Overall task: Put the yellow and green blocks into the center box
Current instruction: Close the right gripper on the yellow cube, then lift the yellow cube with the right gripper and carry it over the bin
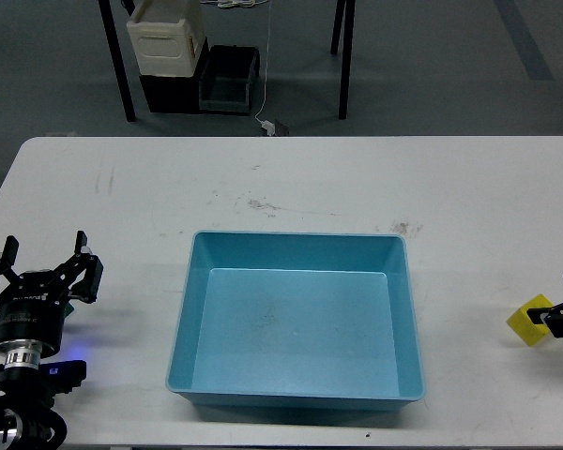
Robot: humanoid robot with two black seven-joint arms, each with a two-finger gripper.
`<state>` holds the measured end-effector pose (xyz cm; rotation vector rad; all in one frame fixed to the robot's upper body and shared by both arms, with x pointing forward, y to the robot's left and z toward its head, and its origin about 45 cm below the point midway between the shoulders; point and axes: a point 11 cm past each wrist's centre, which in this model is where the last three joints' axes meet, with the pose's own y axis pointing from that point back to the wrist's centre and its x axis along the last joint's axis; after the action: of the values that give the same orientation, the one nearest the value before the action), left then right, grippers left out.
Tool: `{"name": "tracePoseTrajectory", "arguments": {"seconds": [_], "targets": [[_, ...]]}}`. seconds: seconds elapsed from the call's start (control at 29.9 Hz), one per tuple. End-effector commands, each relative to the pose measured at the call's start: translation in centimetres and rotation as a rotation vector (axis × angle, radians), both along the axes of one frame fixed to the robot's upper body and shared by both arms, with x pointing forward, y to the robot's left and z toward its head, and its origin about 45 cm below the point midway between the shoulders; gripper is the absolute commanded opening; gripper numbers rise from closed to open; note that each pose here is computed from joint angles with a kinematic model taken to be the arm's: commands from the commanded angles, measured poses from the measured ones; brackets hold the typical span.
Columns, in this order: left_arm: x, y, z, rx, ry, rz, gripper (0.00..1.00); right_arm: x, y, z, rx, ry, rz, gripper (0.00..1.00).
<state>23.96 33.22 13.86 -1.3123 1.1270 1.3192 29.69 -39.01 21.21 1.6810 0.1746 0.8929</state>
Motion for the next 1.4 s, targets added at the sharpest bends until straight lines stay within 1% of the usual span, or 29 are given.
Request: {"name": "tracePoseTrajectory", "arguments": {"seconds": [0.0,0.17,0.4,0.63,0.83,1.0,1.1,1.2,1.27,1.37], "targets": [[-0.1,0.1,-0.3,0.003,0.007,0.005,1.0,-0.2,0.1,-0.8,-0.033,0.036,0.022,0.99],[-0.1,-0.2,-0.5,-0.007,0.011,0.006,1.0,-0.1,-0.4,-1.2,-0.065,0.054,0.028,0.99],[-0.2,0.0,-0.7,-0.004,0.017,0.013,1.0,0.6,0.0,-2.2,-0.069,0.063,0.029,0.99],[-0.2,0.2,-1.0,-0.001,0.023,0.018,1.0,0.0,-0.5,-3.4,-0.102,0.107,0.03,0.99],[-0.2,0.0,-1.4,-0.012,0.032,0.027,1.0,0.3,0.0,-4.3,-0.096,0.121,0.03,0.98],[-0.1,0.0,-1.4,-0.011,0.028,0.027,1.0,0.9,0.0,-4.8,-0.1,0.12,0.019,0.95],[-0.1,0.0,-1.4,-0.011,0.028,0.027,1.0,0.8,0.2,-5.0,-0.097,0.124,0.022,0.88],[-0.1,0.0,-1.4,-0.011,0.028,0.027,1.0,0.4,-0.1,-5.3,-0.106,0.138,0.021,0.77],[-0.1,0.0,-1.4,-0.011,0.028,0.027,1.0,0.2,-0.2,-5.5,-0.114,0.148,0.023,0.66],[-0.1,0.0,-1.4,-0.011,0.028,0.027,1.0,0.3,-0.4,-5.5,-0.118,0.146,0.019,0.45]]}}
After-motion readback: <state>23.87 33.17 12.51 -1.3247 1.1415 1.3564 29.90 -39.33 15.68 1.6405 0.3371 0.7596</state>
